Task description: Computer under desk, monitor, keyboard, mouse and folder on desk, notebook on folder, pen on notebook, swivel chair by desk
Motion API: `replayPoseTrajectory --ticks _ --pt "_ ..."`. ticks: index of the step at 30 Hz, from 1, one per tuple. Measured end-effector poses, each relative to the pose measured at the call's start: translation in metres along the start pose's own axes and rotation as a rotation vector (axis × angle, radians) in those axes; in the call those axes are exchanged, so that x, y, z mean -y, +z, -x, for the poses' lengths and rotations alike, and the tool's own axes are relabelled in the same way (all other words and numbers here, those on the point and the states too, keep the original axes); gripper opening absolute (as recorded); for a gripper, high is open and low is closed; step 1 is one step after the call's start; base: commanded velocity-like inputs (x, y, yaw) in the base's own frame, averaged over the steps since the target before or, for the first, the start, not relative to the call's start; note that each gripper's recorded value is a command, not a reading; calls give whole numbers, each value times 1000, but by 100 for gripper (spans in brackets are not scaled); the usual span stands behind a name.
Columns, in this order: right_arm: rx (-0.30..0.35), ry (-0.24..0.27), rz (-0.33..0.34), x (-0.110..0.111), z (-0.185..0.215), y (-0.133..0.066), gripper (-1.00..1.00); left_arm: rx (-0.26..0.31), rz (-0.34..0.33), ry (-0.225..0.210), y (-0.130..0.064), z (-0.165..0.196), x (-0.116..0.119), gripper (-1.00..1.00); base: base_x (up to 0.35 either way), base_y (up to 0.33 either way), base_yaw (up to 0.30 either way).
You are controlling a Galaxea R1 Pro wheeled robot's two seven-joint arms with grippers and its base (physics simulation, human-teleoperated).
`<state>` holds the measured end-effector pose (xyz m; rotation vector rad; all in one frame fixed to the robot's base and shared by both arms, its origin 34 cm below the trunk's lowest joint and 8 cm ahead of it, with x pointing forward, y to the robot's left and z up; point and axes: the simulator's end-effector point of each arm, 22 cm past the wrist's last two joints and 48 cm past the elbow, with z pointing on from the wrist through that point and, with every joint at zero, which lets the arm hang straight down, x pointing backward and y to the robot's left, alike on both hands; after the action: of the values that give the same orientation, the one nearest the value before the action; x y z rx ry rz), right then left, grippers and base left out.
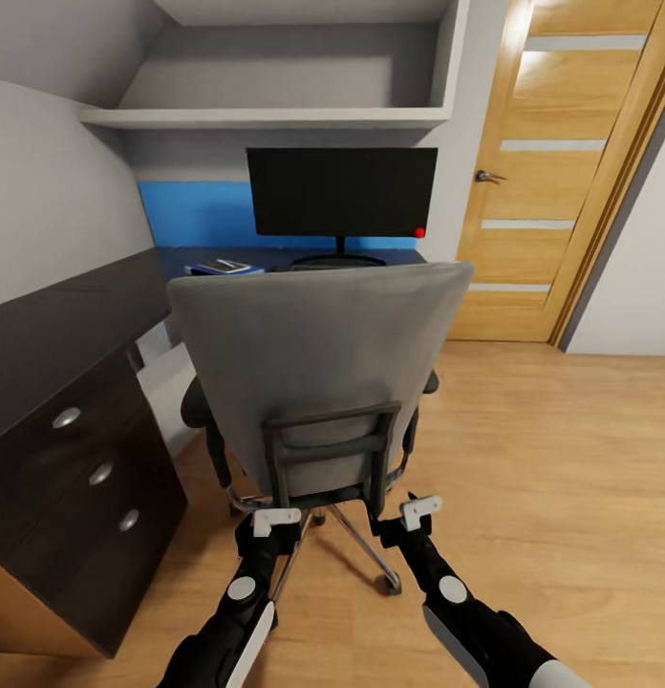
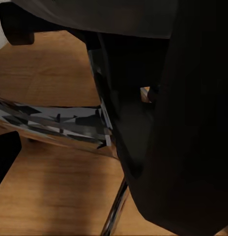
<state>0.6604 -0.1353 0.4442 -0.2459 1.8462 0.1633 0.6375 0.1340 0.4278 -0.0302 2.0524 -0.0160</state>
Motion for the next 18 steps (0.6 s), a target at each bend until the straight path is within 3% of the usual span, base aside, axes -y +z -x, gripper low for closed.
replayPoseTrajectory --ticks 18 --pt "-16 -8 -4 2 -8 -1 100 0 -2 4 0 0 1 100 333 0 0"
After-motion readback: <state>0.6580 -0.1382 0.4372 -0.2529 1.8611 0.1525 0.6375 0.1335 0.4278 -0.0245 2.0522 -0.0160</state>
